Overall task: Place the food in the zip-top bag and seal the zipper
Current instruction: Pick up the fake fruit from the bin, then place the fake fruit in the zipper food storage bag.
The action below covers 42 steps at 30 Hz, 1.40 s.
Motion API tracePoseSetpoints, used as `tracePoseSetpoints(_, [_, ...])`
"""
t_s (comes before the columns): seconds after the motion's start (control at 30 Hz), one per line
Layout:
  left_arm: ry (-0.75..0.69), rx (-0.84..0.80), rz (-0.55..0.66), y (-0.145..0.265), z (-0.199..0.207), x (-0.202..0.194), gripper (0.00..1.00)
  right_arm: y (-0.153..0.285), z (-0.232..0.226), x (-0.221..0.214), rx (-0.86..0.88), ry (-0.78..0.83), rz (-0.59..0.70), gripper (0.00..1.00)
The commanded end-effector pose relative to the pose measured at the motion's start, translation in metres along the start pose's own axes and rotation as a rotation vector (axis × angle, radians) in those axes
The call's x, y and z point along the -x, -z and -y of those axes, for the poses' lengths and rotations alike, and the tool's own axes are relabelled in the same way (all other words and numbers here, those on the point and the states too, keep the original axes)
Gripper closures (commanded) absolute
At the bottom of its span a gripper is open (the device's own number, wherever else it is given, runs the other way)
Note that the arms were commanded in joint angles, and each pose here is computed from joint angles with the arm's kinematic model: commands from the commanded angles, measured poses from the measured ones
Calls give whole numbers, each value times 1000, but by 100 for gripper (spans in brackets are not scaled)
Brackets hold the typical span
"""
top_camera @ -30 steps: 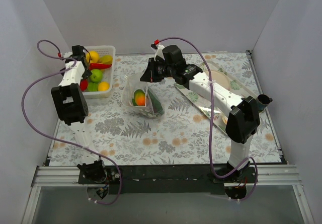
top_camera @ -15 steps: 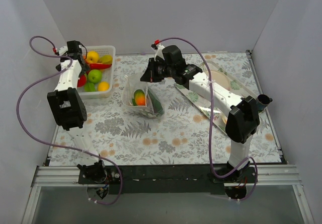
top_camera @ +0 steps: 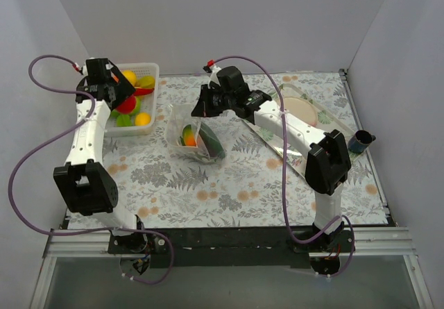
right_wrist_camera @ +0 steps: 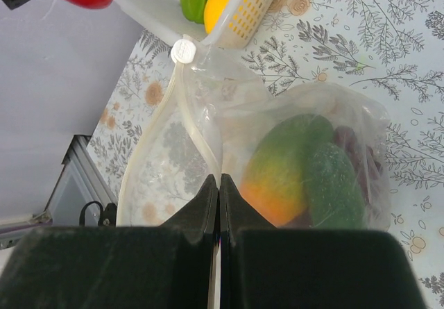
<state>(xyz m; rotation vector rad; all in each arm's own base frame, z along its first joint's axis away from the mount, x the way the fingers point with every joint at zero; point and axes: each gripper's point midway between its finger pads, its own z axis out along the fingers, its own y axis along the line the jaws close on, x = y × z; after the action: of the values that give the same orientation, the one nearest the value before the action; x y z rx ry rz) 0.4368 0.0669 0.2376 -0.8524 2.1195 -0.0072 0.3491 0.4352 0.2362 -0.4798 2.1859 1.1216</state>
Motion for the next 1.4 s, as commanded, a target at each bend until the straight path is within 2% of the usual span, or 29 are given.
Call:
tracePoseSetpoints(0.0, [44,-274,-51,49,44,-14,66,0,-7,17,-15,32,37,99])
tracePoseSetpoints(0.23, [26,-508,-152,98,97,-60,65,-3,-9,20,-59,38,45,99])
tracePoseSetpoints(0.33, [11,-559,-203,109,113,-84,65,-4,-9,19,-72,39,48,99])
tracePoseSetpoints(0.63, [2,-626,-301,120,124,-129,65,-3,-15,22,-97,46,62,99])
tracePoseSetpoints(0.77, [-2,-643,-298,130,122,-131,65,-2,-16,25,-111,49,75,99])
tracePoseSetpoints(0.93, [-7,-682,-224,161,128,-100,63,-5,-12,24,-126,48,68,99])
tracePoseSetpoints(1.1, [-16,-663,-250,157,122,-111,63,-5,-13,27,-126,49,77,99])
tracePoseSetpoints(1.27, [-23,-597,-300,130,108,-139,63,-1,-17,32,-125,46,87,99])
tracePoseSetpoints(1.3, [-29,-616,-306,130,111,-143,62,0,-16,33,-128,48,88,99])
tracePoseSetpoints(1.37, [-41,-618,-337,124,114,-153,55,3,-19,37,-130,47,100,99])
